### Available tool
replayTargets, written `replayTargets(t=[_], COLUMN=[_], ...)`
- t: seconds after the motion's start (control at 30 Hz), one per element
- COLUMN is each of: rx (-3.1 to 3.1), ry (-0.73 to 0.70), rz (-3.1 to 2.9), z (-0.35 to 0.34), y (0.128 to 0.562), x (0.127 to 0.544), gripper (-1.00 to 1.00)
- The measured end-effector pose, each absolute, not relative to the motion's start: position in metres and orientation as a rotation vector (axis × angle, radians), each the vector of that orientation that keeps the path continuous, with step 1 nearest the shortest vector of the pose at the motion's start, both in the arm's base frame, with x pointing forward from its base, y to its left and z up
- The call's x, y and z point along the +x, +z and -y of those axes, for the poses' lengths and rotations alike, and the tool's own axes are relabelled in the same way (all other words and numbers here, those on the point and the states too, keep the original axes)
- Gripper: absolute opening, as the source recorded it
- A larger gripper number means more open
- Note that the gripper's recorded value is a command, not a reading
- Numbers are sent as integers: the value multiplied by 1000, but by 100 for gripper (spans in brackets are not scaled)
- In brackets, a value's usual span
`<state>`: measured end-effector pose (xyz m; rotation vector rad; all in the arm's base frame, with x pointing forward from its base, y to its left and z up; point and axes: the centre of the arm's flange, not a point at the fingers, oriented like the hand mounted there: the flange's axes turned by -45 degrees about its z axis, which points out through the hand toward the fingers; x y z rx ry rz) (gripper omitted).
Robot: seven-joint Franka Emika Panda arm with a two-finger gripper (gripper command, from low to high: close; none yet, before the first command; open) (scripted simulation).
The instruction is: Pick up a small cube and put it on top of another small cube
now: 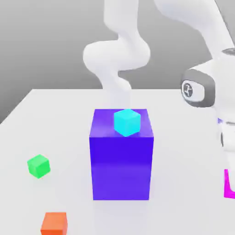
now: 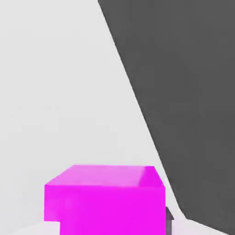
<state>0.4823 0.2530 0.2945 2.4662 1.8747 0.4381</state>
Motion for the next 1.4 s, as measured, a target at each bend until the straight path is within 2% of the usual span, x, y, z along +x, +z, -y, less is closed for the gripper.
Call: replayTargets(t=[0.17, 0.3, 0.47, 0.67, 1.0, 1.2, 1.4], rx=[2398, 2371, 2339, 2327, 2468, 2499, 2499], ry=[388, 319, 231, 129, 17, 87, 62], rz=[-1858, -1836, -1844, -1882, -1939, -1970, -1954], z=[-132, -26, 87, 190, 264, 259, 261], y=[302, 303, 303, 294, 244, 209, 183], x=[509, 506, 474, 406, 262, 261, 258], gripper=[-100, -100, -100, -100, -100, -100, -100])
